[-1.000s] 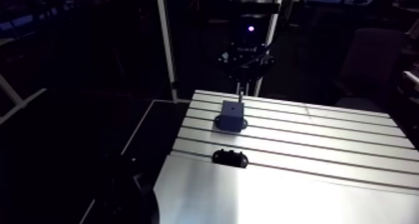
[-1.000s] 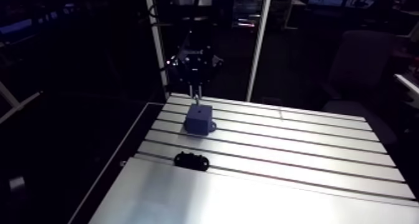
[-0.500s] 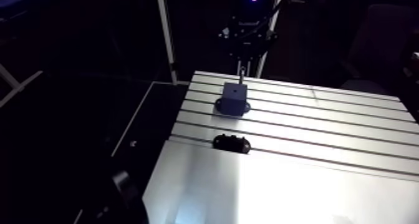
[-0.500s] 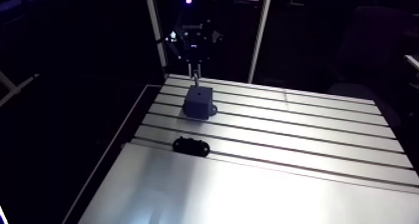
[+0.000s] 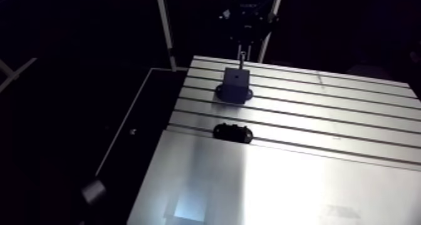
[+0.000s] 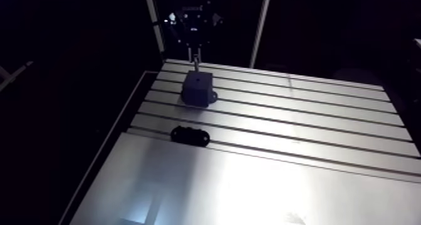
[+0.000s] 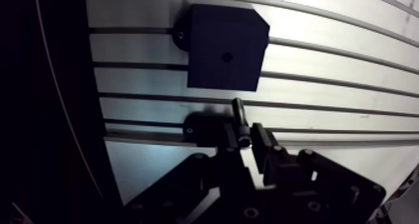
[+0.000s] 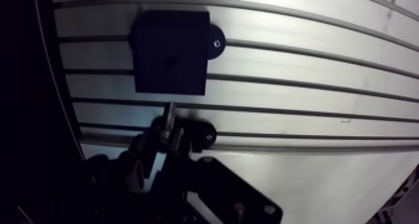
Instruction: Pick up the M10 bolt and insert it into the hole until fully seated.
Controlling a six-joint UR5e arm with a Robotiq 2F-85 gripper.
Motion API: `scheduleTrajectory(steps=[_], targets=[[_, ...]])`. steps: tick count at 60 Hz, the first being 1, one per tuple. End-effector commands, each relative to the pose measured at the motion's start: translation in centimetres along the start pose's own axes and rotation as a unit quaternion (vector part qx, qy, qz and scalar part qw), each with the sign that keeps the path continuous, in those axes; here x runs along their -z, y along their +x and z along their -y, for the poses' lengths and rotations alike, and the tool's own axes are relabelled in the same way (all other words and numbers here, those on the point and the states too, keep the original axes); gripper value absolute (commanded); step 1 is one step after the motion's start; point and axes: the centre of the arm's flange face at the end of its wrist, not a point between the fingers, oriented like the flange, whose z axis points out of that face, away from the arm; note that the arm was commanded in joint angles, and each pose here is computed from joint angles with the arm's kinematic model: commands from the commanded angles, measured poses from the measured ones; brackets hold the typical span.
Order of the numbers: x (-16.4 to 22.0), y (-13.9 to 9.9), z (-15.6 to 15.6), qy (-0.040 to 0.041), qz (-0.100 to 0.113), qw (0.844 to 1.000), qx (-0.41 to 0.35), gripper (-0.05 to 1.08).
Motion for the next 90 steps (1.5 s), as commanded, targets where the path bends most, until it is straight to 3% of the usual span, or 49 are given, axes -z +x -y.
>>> scheduleTrajectory(steps=[1, 29, 53, 90], targets=[[-0.4, 0.5, -0.2, -0.0008, 0.003, 1.000, -0.001, 1.08], [-1.9, 1.7, -0.2, -0.0045, 0.015, 1.000, -0.002, 1.08], [-0.5, 2.2, -0.1, -0.0045, 0.000, 1.000, -0.001, 1.08], [-1.7, 2.7, 0.1, -0.0047, 0.009, 1.000, 0.000, 1.08]])
